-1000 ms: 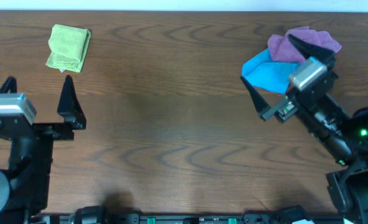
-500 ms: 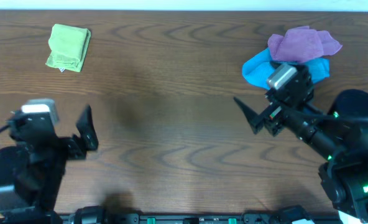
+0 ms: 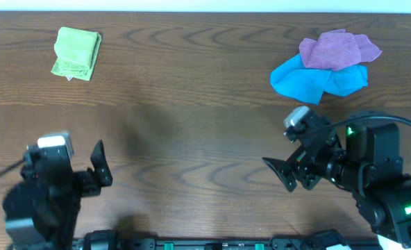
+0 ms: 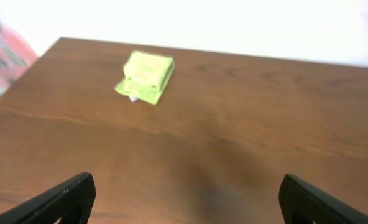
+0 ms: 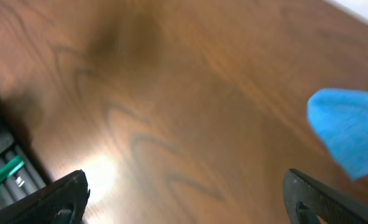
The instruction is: Fold the cloth
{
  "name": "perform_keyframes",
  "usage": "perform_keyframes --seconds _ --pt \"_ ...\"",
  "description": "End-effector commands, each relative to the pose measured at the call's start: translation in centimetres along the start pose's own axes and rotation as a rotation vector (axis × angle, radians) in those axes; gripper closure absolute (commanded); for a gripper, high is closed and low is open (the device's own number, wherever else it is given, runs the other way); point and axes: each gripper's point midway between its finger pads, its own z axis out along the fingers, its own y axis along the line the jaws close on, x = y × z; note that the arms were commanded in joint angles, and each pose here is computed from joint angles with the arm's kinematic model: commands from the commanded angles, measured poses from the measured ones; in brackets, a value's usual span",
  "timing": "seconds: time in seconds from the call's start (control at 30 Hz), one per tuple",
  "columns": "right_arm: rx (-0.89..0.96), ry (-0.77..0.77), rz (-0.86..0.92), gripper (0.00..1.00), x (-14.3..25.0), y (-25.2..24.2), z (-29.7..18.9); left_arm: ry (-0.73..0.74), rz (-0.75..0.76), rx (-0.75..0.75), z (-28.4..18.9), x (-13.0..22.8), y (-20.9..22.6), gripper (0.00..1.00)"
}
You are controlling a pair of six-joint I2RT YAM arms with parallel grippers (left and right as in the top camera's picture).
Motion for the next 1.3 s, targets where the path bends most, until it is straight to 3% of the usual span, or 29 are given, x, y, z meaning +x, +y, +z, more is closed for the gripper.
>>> perform_keyframes --seconds 0.0,0.37,0.57,0.93,1.27 --pt "-0.012 0.017 -0.003 0.01 0.4 0.4 0.0 -0.053 -0.025 -0.019 0.1 1.9 0.4 0.05" --pt "-0.013 0.018 -0.003 0.01 0.4 0.4 0.0 -0.064 -0.141 0.014 5.2 9.4 0.2 0.05" --pt "-0.013 0.018 -0.003 0.01 0.4 0.4 0.0 -0.042 -0.13 0.06 7.3 12.5 -0.7 0.05" --pt "-0.013 0.018 -0.003 0.01 0.4 0.4 0.0 -0.054 -0.207 0.072 9.9 15.0 -0.9 0.05" --pt "-0.013 0.018 -0.003 0.01 0.4 0.4 0.0 -0.055 -0.21 0.061 9.9 15.0 -0.7 0.04"
